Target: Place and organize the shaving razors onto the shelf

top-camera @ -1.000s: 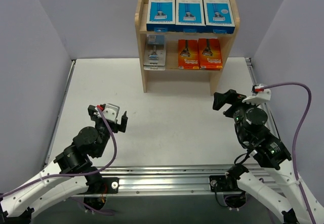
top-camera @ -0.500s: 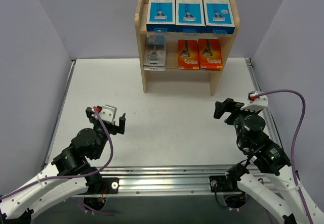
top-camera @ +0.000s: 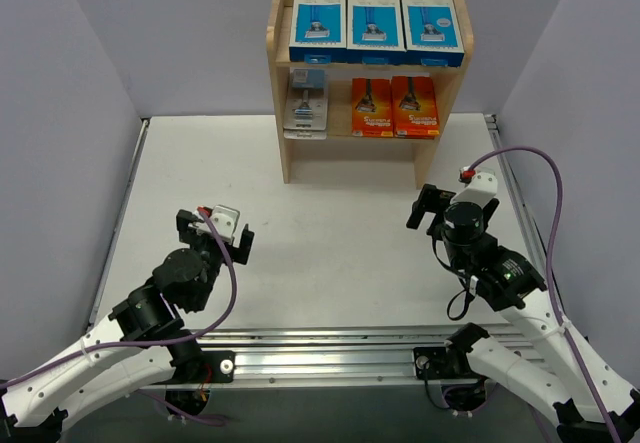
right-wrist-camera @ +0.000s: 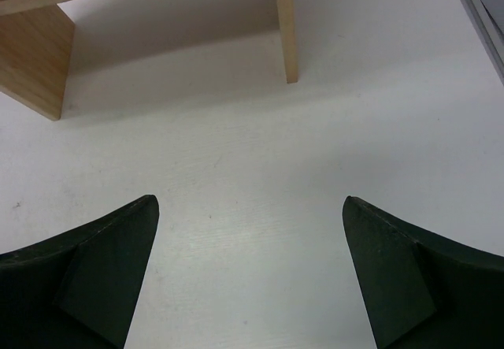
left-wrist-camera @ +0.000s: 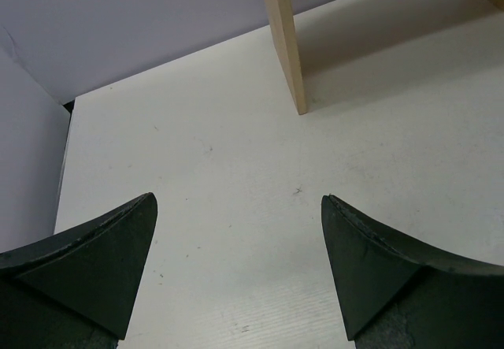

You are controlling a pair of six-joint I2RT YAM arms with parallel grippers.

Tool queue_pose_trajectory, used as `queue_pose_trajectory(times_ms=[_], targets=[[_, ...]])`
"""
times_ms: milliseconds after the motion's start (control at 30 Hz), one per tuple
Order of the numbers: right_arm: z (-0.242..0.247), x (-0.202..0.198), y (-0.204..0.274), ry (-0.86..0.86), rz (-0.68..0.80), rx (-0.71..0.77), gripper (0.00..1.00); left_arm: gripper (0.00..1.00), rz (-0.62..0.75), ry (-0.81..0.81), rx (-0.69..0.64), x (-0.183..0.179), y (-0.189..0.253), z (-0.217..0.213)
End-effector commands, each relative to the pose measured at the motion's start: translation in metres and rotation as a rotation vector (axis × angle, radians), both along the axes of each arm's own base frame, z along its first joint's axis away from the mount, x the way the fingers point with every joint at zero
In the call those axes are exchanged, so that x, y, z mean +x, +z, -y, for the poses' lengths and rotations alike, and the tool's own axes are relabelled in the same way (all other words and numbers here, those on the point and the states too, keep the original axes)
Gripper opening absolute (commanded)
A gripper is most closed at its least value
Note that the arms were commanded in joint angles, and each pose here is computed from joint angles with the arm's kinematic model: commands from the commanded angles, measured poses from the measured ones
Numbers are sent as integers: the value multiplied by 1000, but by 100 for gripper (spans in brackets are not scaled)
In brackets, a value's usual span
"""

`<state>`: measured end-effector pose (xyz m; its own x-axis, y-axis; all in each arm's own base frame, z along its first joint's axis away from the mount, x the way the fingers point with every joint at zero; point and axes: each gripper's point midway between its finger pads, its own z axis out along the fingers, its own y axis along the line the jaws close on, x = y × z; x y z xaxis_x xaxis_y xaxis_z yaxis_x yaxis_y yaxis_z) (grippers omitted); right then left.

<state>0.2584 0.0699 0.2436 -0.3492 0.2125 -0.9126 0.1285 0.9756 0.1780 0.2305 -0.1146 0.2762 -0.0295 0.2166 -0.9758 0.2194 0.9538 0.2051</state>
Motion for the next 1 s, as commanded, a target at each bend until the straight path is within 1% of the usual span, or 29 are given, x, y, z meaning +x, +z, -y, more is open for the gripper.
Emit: queue_pose_trajectory(times_ms=[0, 133, 233, 400, 600, 633, 667, 700, 733, 767, 833, 900, 967], targets=[[6, -2, 24, -37, 60, 37, 97, 94, 21, -7, -25, -3, 20, -2], [4, -4, 31, -15, 104, 68, 98, 94, 44, -13, -22, -5, 25, -7], [4, -5, 32, -3, 116, 64, 98, 94, 62, -15, -59, -9, 33, -11], [3, 0, 24, -22, 85, 47, 98, 94, 65, -30, -83, -10, 35, -11], [8, 1, 20, -52, 57, 17, 98, 94, 29, -56, -177, 6, 46, 5], [8, 1, 20, -52, 58, 23, 98, 94, 6, -74, -237, 7, 49, 10], [8, 0, 21, -50, 63, 27, 98, 94, -5, -45, -261, 14, 53, 6], [9, -1, 24, -55, 73, 31, 98, 94, -12, -52, -286, 17, 54, 7], [9, -1, 25, -55, 78, 35, 99, 94, -25, -71, -321, 20, 54, 11], [10, -2, 26, -55, 85, 36, 99, 94, -29, -127, -344, 20, 56, 19], [10, -3, 27, -52, 93, 41, 99, 94, -46, -97, -393, 27, 50, 10], [10, -3, 27, -52, 94, 47, 99, 94, -44, -93, -404, 29, 49, 4], [11, -4, 26, -54, 93, 48, 99, 94, -9, -90, -391, 25, 54, -1]])
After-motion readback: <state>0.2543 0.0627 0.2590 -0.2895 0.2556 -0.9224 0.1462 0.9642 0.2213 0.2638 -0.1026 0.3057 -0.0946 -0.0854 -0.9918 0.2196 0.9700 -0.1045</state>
